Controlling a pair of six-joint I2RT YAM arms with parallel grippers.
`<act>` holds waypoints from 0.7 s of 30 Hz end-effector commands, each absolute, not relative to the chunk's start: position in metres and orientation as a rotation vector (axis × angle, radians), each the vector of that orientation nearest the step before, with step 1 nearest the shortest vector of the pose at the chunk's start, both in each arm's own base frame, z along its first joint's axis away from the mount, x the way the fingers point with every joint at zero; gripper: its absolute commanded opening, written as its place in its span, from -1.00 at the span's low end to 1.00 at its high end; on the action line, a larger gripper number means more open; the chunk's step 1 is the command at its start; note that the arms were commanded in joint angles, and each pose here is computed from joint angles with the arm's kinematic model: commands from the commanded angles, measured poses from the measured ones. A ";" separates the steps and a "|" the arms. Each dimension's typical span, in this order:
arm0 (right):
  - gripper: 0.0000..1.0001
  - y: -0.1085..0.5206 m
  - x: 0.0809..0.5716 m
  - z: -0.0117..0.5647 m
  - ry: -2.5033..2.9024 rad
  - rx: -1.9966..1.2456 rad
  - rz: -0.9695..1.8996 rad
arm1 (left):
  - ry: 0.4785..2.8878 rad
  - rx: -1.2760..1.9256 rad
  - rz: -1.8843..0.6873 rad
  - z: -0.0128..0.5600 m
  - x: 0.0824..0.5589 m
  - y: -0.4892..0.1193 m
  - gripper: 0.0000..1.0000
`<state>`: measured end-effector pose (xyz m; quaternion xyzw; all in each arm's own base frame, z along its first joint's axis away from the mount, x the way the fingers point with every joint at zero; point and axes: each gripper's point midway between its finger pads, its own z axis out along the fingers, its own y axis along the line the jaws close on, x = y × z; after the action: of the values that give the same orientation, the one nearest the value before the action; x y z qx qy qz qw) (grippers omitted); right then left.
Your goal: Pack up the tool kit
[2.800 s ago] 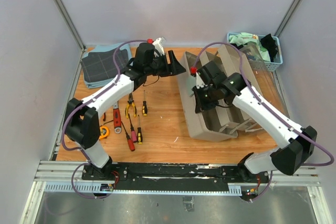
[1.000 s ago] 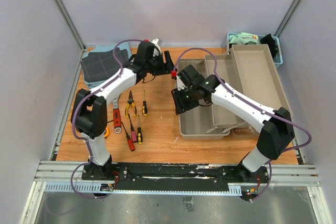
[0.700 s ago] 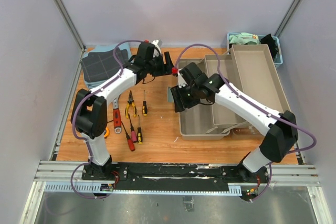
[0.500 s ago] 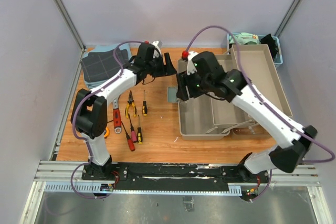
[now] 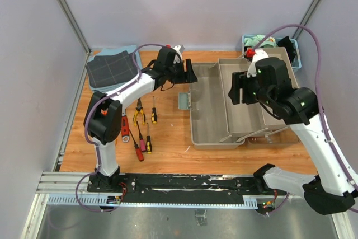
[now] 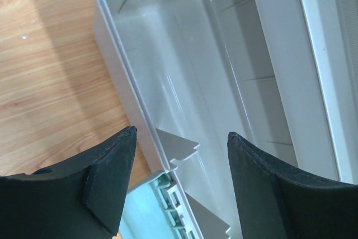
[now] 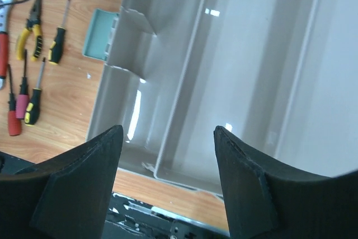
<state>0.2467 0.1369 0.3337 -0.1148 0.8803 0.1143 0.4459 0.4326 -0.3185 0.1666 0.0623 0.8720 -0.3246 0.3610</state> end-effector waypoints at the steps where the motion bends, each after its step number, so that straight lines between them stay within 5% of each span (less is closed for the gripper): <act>1: 0.35 0.099 0.229 0.320 2.237 -0.217 0.175 | 2.247 0.204 -0.823 0.158 0.436 -0.334 0.40; 13: 0.39 0.058 0.204 0.309 2.260 -0.102 0.090 | 2.303 0.219 -0.739 0.123 0.440 -0.337 0.39; 16: 0.40 0.056 0.203 0.305 2.268 -0.093 0.083 | 2.313 0.246 -0.739 0.118 0.435 -0.335 -0.02; 20: 0.40 0.055 0.204 0.303 2.270 -0.089 0.081 | 2.325 0.308 -0.735 0.113 0.423 -0.330 -0.93; 21: 0.40 0.055 0.204 0.303 2.269 -0.087 0.082 | 2.332 0.326 -0.725 0.111 0.419 -0.328 -0.99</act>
<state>0.2046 0.0617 0.3071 -0.0414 0.9036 0.0453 0.4239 0.4310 -0.3265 0.1065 0.0671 0.9023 -0.2753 0.3249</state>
